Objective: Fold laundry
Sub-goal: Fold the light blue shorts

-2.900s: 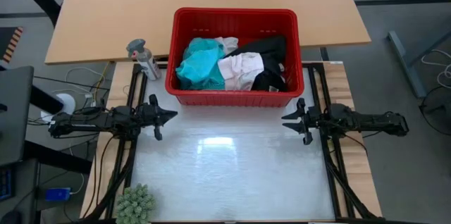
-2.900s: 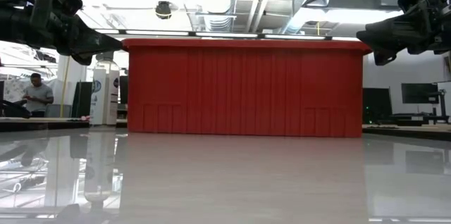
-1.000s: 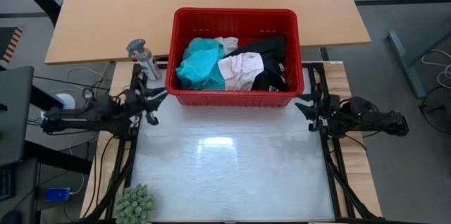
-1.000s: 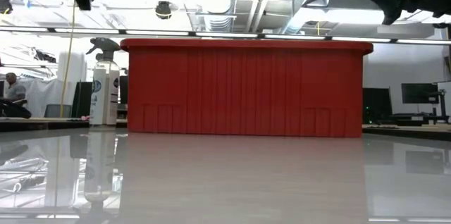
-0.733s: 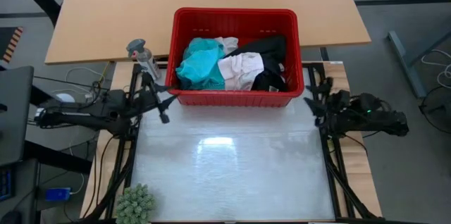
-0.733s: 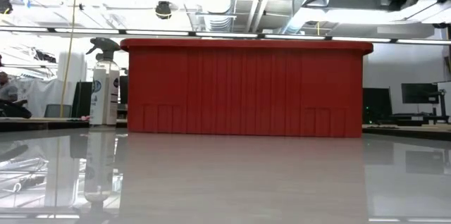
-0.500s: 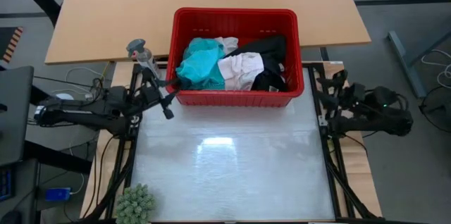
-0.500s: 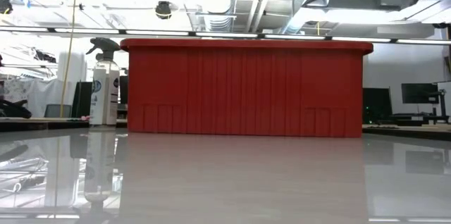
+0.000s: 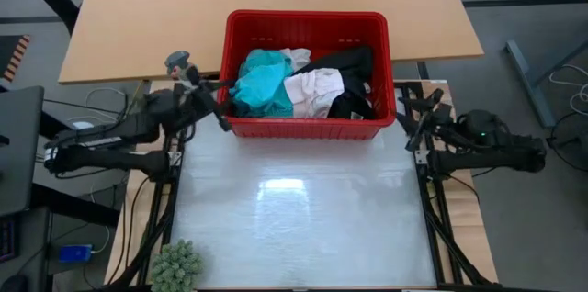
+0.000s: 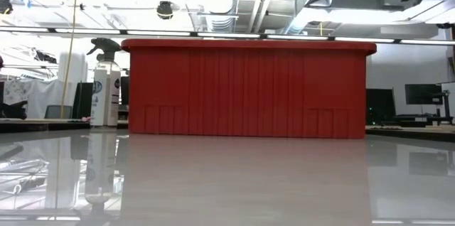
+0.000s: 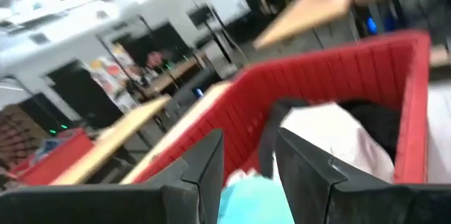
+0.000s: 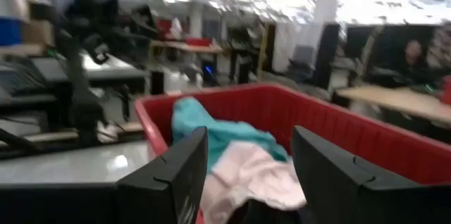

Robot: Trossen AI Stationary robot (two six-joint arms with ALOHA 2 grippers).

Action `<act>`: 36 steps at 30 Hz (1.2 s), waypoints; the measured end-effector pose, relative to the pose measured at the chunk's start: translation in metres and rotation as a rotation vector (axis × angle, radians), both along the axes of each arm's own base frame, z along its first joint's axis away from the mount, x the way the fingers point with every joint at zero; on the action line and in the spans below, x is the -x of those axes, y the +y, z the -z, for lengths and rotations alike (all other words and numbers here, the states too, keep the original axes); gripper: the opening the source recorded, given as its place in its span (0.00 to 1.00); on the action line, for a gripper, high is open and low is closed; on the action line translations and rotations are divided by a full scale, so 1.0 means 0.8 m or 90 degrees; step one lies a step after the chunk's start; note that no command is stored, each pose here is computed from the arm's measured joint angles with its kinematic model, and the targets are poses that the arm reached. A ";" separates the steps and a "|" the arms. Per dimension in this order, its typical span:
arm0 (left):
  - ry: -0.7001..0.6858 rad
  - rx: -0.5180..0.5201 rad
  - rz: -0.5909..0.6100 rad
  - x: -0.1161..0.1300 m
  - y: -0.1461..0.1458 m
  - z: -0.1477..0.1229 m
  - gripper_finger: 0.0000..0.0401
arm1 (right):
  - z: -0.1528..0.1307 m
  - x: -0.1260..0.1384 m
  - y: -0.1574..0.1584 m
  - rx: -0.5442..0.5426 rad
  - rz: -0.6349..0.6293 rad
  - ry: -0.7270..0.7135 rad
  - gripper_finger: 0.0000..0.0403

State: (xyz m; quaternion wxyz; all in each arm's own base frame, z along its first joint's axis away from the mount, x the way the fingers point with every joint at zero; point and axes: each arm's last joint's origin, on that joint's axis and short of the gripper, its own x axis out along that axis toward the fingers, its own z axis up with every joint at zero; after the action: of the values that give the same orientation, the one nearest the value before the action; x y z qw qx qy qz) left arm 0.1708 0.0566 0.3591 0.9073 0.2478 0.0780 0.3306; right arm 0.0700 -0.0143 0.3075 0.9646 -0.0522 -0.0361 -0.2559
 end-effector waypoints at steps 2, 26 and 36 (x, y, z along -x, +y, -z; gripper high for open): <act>0.032 0.013 0.003 -0.012 0.010 -0.002 0.30 | 0.002 -0.007 0.000 -0.006 0.000 0.017 0.58; 0.402 0.175 0.018 -0.077 0.121 0.041 0.46 | 0.011 -0.019 0.000 0.008 -0.006 0.084 0.60; 0.471 0.300 0.054 -0.069 0.156 0.056 0.46 | 0.012 -0.019 0.000 0.006 -0.007 0.085 0.60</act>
State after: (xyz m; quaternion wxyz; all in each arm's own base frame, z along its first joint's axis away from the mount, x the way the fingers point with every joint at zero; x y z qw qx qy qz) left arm 0.2263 0.1811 0.3146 0.8629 0.1389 0.4605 0.1550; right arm 0.0851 -0.0141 0.2982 0.9659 -0.0739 0.0271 -0.2466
